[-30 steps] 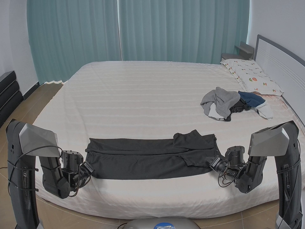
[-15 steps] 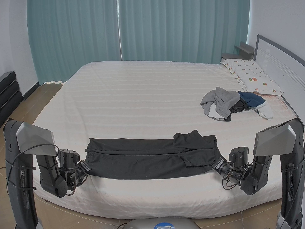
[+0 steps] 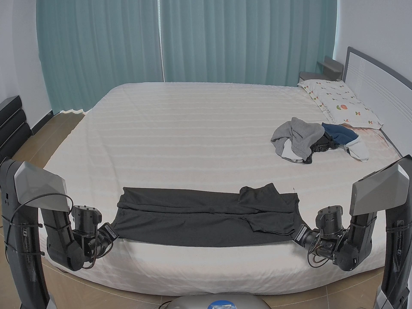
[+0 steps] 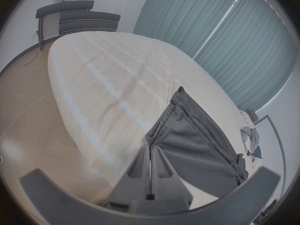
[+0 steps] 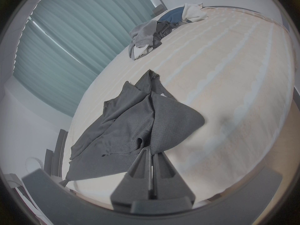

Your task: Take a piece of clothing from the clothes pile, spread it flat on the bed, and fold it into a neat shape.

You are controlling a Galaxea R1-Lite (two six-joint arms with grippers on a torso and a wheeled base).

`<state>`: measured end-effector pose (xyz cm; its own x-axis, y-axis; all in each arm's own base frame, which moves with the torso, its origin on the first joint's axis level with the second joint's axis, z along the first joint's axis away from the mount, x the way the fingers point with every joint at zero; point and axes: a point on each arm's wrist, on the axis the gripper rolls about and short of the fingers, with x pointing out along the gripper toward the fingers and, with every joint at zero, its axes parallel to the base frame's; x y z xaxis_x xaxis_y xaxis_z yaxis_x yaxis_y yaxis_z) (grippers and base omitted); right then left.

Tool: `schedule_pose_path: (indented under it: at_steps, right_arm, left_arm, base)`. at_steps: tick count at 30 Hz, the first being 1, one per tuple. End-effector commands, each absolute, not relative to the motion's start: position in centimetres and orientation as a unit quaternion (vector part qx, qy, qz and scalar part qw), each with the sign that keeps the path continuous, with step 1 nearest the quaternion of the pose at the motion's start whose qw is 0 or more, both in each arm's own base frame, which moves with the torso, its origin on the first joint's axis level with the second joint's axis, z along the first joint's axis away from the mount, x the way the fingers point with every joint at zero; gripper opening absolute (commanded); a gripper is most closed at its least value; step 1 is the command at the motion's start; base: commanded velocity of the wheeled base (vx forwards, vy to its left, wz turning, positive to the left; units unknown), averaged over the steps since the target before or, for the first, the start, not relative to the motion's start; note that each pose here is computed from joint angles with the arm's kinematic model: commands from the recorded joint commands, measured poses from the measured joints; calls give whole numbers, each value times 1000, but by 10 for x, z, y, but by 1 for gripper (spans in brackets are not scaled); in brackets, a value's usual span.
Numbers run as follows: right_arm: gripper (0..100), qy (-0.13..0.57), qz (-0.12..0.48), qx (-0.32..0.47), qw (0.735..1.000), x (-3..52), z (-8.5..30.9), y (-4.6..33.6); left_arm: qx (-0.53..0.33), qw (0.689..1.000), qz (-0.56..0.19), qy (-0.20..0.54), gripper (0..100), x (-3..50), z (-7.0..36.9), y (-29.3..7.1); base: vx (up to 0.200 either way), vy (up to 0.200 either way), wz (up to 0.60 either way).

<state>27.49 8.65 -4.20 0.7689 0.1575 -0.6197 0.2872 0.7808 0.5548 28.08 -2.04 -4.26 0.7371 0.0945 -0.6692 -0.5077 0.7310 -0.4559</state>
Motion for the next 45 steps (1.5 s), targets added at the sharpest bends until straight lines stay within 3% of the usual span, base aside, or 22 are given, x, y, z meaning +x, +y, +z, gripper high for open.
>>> schedule_pose_path:
  at_steps: [1,8,9,10,11,14,18,26,28,35,45]
  right_arm:
    - [0,349,-34,319,881,268,-43,88]
    - [0,361,-37,296,884,263,-47,83]
    - [0,361,-38,296,883,263,-47,83]
    - [0,364,-38,295,883,263,-49,82]
    - [100,365,-39,294,882,263,-49,82]
    - [100,364,-38,293,883,262,-49,82]
    - [100,322,-27,298,898,262,-19,76]
    - [100,276,-8,326,904,261,17,72]
    - [100,280,0,339,898,260,16,79]
    - [100,362,42,430,826,258,-9,108]
    - [100,371,35,417,829,263,-29,128]
  left_arm:
    - [-319,870,176,332,0,273,-44,-20]
    - [-307,866,163,360,0,261,-46,-21]
    - [-307,865,163,361,100,260,-47,-21]
    - [-308,864,158,365,100,258,-46,-22]
    - [-307,865,157,365,100,258,-46,-22]
    - [-306,865,156,365,100,258,-46,-23]
    - [-309,863,154,370,100,255,-45,-22]
    - [-374,852,123,345,100,260,-26,-15]
    - [-400,843,119,339,100,262,-23,-16]
    - [-423,832,105,344,100,264,-24,-16]
    - [-419,841,98,329,100,265,-27,-17]
  base:
    - [0,0,0]
    - [0,0,0]
    - [0,0,0]
    - [0,0,0]
    - [0,0,0]
    - [0,0,0]
    - [0,0,0]
    - [0,0,0]
    - [0,0,0]
    - [0,0,0]
    - [0,0,0]
